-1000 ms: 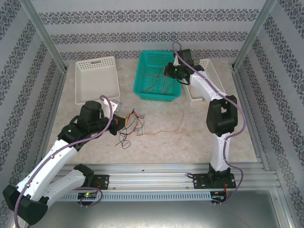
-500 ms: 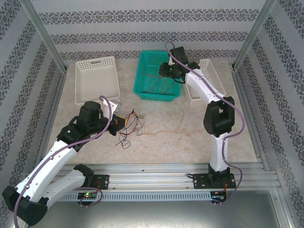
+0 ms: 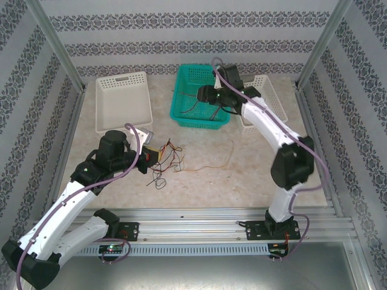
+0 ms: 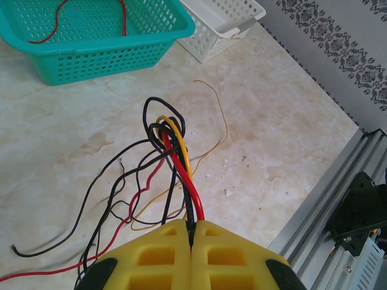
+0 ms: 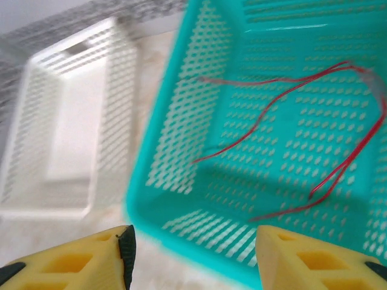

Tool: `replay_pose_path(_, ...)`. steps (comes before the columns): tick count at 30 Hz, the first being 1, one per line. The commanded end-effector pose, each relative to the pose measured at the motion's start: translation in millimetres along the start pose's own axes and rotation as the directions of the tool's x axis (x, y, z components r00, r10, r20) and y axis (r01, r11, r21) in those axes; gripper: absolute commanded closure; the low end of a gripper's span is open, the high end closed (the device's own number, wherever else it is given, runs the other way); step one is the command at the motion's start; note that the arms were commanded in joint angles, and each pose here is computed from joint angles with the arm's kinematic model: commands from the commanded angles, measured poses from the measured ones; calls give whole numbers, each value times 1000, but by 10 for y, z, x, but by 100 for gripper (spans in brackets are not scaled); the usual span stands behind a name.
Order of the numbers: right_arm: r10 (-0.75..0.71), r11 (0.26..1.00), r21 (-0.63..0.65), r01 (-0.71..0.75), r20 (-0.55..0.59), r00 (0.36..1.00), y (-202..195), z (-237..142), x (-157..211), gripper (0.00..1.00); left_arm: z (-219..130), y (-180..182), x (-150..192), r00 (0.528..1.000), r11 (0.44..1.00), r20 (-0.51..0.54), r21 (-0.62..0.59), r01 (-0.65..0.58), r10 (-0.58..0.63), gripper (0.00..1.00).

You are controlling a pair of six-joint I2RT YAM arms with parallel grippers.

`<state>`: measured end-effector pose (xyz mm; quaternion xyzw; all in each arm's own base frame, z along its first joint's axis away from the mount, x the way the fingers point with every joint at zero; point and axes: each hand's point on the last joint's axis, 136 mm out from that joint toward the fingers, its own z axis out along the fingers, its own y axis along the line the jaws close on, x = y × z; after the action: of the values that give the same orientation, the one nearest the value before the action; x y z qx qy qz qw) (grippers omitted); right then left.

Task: Untangle the cables

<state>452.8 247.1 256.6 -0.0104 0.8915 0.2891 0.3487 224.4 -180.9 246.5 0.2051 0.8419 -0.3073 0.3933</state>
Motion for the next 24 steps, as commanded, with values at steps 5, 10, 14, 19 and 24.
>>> replay_pose_path(5,-100,920,-376,111,51,994,884,-839,663,46,-32,-74,-58,999,999,34,24,-41,40,100)
replay_pose_path(10,-133,866,-480,142,52,990,1024,-1144,1383,58,-51,-81,-74,998,999,46,23,-44,42,100)
replay_pose_path(14,-166,824,-545,154,27,986,1177,-1192,1869,57,-38,-85,-74,998,999,42,27,-42,41,100)
replay_pose_path(19,-179,744,-642,187,79,981,1489,-1290,2172,51,-39,-82,-67,998,999,41,26,-41,40,100)
replay_pose_path(24,-176,778,-600,186,77,981,1561,-1000,2322,51,-40,-83,-62,998,999,41,27,-45,44,100)
